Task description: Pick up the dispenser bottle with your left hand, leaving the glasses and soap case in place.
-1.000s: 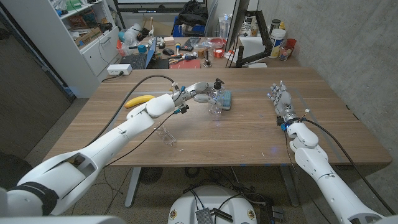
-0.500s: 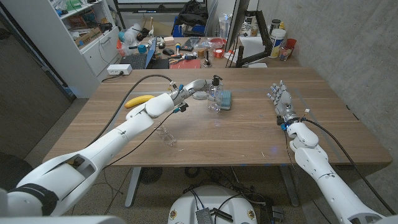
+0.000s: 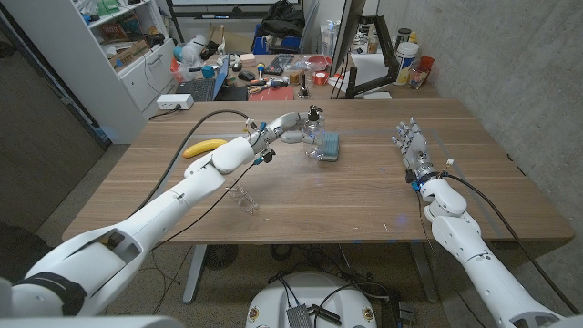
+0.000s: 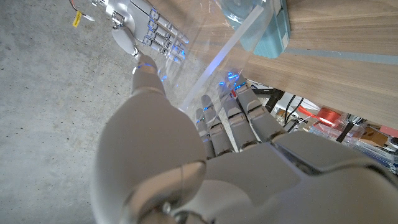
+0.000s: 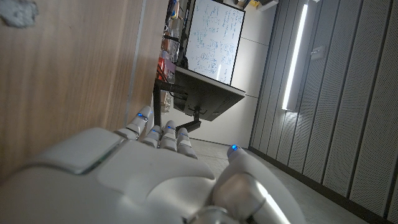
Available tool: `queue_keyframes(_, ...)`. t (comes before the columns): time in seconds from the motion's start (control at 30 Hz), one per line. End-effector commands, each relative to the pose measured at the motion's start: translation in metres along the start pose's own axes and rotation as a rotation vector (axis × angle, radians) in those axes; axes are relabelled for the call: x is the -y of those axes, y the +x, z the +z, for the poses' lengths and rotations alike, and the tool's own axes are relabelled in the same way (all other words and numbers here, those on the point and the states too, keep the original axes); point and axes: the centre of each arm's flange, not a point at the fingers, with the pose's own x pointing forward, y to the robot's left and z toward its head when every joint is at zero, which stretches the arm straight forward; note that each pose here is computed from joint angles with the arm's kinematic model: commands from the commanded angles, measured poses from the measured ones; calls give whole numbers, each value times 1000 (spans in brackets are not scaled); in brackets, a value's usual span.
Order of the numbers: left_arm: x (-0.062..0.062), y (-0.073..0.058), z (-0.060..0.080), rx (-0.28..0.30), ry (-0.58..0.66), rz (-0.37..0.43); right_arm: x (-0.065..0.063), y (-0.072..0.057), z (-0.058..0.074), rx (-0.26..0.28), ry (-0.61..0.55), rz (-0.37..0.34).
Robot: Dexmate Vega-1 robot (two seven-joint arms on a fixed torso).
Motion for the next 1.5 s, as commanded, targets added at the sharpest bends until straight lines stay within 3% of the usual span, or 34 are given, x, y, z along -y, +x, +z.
queue_keyframes(0.03, -4, -3, 0, 17, -22, 32, -3, 1, 0, 1, 0, 1)
queue_keyframes(0.83, -9, -4, 1, 55, -77, 64, -8, 4, -1, -2, 1, 5)
queue_keyframes(1.5, -23, -2, 9, 52, -32, 57, -8, 3, -3, 1, 7, 0)
